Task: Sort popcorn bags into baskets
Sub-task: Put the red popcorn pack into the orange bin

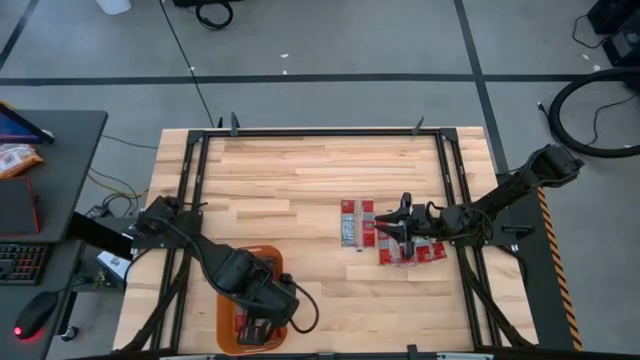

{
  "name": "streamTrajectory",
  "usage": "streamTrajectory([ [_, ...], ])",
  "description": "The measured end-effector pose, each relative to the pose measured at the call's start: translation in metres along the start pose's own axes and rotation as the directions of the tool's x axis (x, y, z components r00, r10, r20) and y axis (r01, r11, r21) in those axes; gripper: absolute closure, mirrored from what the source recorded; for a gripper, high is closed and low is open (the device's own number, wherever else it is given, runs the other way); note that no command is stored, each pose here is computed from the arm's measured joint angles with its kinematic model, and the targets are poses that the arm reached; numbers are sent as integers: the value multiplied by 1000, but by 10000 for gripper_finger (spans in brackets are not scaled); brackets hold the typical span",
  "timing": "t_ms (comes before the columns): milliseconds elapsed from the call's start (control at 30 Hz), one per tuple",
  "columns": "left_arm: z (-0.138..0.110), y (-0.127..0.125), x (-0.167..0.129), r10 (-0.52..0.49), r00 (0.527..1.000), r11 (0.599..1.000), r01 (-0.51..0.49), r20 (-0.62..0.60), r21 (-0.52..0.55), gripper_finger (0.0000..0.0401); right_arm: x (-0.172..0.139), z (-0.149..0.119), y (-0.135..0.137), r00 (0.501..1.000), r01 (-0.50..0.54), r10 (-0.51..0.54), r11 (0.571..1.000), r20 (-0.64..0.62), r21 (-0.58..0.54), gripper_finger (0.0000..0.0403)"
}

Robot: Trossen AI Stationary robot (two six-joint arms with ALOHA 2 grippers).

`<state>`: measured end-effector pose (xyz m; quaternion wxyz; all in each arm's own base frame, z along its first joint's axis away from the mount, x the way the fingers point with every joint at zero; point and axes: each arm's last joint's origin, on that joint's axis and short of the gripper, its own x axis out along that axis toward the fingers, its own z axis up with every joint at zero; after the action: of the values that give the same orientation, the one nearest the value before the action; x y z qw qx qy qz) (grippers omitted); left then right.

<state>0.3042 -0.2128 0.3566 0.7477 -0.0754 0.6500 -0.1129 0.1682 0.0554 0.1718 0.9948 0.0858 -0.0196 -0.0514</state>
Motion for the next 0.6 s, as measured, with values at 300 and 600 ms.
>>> streamTrajectory([
  [300, -6, 6, 31, -4, 996, 1000, 6, -88, 21, 396, 0, 0, 0, 1000, -2, 2, 1000, 0, 4, 293],
  [600, -29, 30, 20, -88, 995, 994, 91, 51, -62, 396, 0, 0, 0, 1000, -1, 1, 1000, 0, 3, 293],
])
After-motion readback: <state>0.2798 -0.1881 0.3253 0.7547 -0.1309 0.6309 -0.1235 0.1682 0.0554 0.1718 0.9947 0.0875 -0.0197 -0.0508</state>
